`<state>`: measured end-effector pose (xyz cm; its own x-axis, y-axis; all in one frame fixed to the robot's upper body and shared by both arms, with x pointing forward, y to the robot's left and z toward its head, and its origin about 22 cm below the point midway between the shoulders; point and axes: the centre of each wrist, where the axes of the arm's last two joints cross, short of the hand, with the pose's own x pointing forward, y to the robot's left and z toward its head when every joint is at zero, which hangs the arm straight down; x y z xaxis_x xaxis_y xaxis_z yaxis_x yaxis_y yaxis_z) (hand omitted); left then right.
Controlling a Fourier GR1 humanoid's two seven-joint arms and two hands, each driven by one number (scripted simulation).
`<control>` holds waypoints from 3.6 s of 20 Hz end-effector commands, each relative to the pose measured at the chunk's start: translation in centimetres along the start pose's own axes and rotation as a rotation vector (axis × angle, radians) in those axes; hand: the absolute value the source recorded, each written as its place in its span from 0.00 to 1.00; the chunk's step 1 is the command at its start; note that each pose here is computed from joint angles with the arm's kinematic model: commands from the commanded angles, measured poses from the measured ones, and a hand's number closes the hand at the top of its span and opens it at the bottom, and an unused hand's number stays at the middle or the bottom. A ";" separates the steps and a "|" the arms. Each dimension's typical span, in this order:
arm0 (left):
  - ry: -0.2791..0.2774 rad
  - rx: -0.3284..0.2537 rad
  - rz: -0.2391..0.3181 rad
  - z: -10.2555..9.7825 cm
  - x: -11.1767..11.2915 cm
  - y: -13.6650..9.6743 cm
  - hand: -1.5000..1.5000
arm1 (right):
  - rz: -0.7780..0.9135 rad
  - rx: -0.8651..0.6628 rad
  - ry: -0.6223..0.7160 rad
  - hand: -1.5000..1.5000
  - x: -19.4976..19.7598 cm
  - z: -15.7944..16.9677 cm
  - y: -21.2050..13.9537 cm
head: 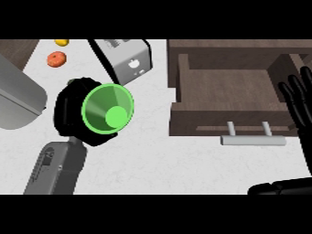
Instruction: Pick up the cup, place it into the drawer and close the drawer
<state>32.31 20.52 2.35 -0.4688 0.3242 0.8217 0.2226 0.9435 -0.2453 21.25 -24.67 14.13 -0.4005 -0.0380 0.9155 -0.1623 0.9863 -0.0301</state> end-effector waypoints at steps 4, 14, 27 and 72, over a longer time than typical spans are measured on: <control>-0.014 -0.070 -0.016 -4.0 3.5 -6.9 1.00 | -0.003 -0.011 -0.016 0.00 0.7 -1.1 0.0; -0.006 -0.088 -0.110 -12.7 6.2 -12.0 1.00 | 0.000 -0.006 -0.008 0.00 -1.3 -1.6 -0.1; 0.103 -0.097 -0.165 -15.3 3.4 -14.9 1.00 | 0.009 0.000 -0.012 0.00 -0.7 0.6 0.0; 0.157 -0.116 -0.283 -16.0 -1.4 -19.6 0.00 | -0.117 0.112 -0.052 0.00 -0.8 -2.2 -0.1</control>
<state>42.28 0.59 13.56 -0.3590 -0.0540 0.9318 0.1984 0.9711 0.1327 23.89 -24.37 13.95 -0.4267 -0.1359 0.8941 -0.2791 0.9602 0.0127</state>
